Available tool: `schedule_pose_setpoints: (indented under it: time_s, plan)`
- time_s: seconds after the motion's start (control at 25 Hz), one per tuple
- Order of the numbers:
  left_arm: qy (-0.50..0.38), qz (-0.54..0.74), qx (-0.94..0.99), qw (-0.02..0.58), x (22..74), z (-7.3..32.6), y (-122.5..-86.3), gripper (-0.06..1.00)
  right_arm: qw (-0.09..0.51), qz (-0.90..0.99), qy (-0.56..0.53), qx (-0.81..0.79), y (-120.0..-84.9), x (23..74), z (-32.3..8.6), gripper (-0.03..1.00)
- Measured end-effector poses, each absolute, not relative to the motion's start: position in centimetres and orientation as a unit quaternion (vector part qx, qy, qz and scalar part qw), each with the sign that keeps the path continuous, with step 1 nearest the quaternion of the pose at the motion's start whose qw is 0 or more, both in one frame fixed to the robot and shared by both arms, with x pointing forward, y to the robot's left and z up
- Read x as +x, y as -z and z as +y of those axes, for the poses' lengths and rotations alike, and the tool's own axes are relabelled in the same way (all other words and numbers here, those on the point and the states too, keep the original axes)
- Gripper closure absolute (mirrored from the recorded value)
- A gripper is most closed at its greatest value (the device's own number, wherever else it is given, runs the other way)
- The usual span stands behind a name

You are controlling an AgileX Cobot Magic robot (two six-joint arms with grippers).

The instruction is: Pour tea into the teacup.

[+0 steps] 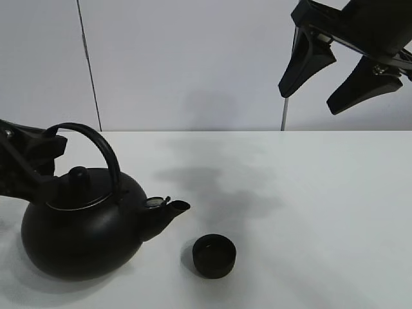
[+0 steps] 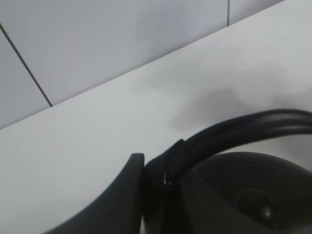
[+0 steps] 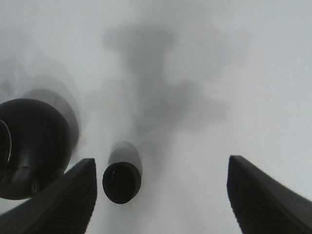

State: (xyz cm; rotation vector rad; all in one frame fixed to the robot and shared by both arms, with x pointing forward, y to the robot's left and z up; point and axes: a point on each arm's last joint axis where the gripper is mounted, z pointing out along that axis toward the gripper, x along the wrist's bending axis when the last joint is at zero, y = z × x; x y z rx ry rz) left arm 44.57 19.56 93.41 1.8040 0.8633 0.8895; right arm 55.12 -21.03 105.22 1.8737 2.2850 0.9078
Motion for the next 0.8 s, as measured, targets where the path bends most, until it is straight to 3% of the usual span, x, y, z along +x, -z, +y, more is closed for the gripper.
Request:
schedule_pose_setpoints:
  time_s: [0.8]
  plan:
    - [-0.372,0.351,0.732,0.451,43.94,20.11,-92.71,0.83,0.026,0.739,-0.294,0.606,-105.23,55.15,-21.03,0.45]
